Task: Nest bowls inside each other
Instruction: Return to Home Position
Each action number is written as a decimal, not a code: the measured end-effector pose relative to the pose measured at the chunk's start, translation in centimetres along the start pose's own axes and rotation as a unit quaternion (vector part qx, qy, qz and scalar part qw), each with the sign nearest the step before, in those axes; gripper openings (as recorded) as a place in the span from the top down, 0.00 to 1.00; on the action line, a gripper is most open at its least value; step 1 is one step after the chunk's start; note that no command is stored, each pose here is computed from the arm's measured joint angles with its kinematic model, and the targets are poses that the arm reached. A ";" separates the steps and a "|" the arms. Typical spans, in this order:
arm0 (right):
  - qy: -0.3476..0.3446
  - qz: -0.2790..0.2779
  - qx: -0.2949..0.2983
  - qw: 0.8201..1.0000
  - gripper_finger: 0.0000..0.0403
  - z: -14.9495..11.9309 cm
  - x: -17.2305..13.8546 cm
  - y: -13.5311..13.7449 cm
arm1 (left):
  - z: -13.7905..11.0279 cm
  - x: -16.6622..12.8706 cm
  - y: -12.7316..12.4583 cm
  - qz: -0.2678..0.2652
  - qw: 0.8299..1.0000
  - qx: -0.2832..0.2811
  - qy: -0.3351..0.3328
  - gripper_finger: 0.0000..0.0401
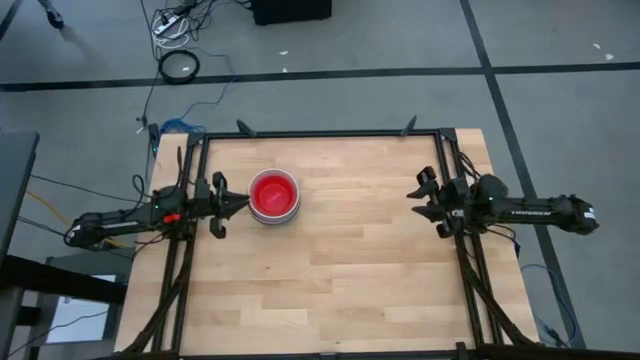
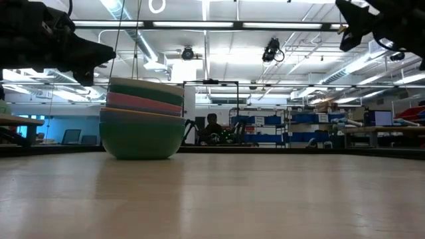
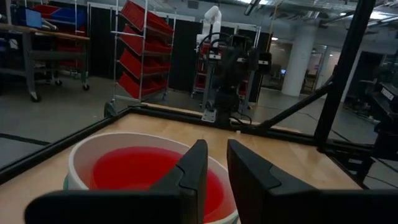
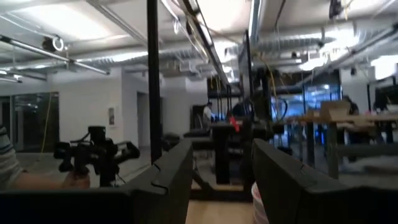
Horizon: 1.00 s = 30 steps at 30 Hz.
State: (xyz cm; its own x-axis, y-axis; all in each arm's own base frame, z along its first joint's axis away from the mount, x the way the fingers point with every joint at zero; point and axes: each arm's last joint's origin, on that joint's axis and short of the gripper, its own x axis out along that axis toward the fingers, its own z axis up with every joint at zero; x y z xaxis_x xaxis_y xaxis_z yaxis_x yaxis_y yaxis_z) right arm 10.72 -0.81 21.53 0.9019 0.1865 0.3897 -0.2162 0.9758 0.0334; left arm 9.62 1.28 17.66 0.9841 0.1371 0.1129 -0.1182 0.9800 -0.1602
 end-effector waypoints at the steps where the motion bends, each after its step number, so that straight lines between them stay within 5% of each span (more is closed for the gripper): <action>1: -0.006 0.001 -0.003 1.000 0.62 0.2 -0.1 0.0 | 0.0 0.0 0.0 0.000 1.000 0.000 0.000 0.83; 13: -0.048 0.008 -0.020 0.999 0.62 1.5 -1.3 0.3 | 0.0 0.0 0.0 0.000 1.000 -0.001 0.000 0.83; 21: 0.114 -0.034 0.034 0.992 0.61 -1.8 -1.8 -0.3 | 0.0 0.0 0.0 0.000 1.000 0.000 0.000 0.83; 30: 0.174 -0.038 0.013 0.984 0.61 -2.9 -2.1 -0.4 | 0.0 0.0 0.0 0.001 1.000 0.016 0.002 0.83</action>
State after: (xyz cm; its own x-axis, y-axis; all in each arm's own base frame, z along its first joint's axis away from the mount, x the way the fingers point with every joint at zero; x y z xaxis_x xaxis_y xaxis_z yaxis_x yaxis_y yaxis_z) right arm 10.01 -1.27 17.98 0.9883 0.1451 0.0471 -0.1484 0.9860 0.0756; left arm 9.63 1.28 17.62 0.9843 0.1380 0.1096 -0.1236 0.9839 -0.1289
